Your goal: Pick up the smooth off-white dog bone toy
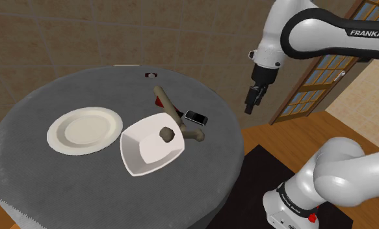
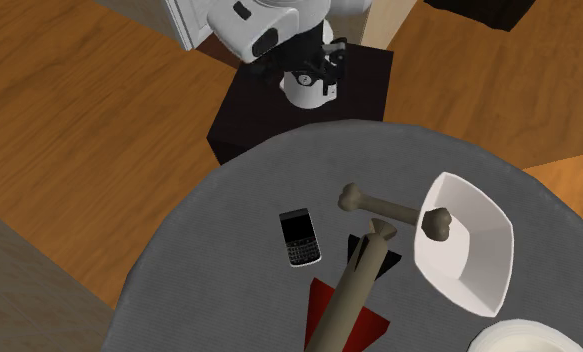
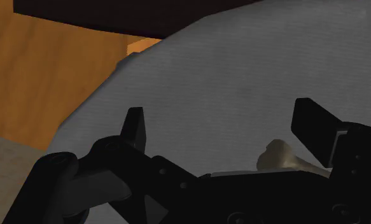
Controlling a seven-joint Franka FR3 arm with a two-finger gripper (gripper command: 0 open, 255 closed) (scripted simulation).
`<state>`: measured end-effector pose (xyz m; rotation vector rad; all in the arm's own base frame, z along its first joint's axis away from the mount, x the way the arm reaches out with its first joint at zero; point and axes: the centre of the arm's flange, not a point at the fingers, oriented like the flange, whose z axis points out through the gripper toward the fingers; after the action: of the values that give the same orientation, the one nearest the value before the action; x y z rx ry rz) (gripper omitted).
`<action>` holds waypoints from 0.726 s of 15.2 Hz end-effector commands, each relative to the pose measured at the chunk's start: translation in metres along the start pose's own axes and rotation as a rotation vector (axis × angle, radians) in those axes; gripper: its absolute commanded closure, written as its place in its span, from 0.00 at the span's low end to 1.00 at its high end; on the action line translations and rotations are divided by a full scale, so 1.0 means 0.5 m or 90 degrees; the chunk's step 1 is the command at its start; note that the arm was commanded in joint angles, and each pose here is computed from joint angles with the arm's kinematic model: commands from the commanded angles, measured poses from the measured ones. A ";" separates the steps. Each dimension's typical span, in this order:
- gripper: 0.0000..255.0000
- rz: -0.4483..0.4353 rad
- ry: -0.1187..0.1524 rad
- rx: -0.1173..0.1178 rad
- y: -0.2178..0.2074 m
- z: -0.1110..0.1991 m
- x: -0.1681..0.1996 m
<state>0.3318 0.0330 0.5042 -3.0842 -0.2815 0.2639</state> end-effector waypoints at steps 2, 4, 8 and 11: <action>0.00 -0.082 0.013 -0.020 -0.045 0.041 0.059; 0.00 -0.134 0.021 -0.034 -0.076 0.067 0.094; 0.00 -0.240 0.037 -0.060 -0.142 0.118 0.156; 0.00 -0.320 0.049 -0.080 -0.197 0.158 0.196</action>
<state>0.3911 0.1385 0.4233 -3.0113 -1.0077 0.1281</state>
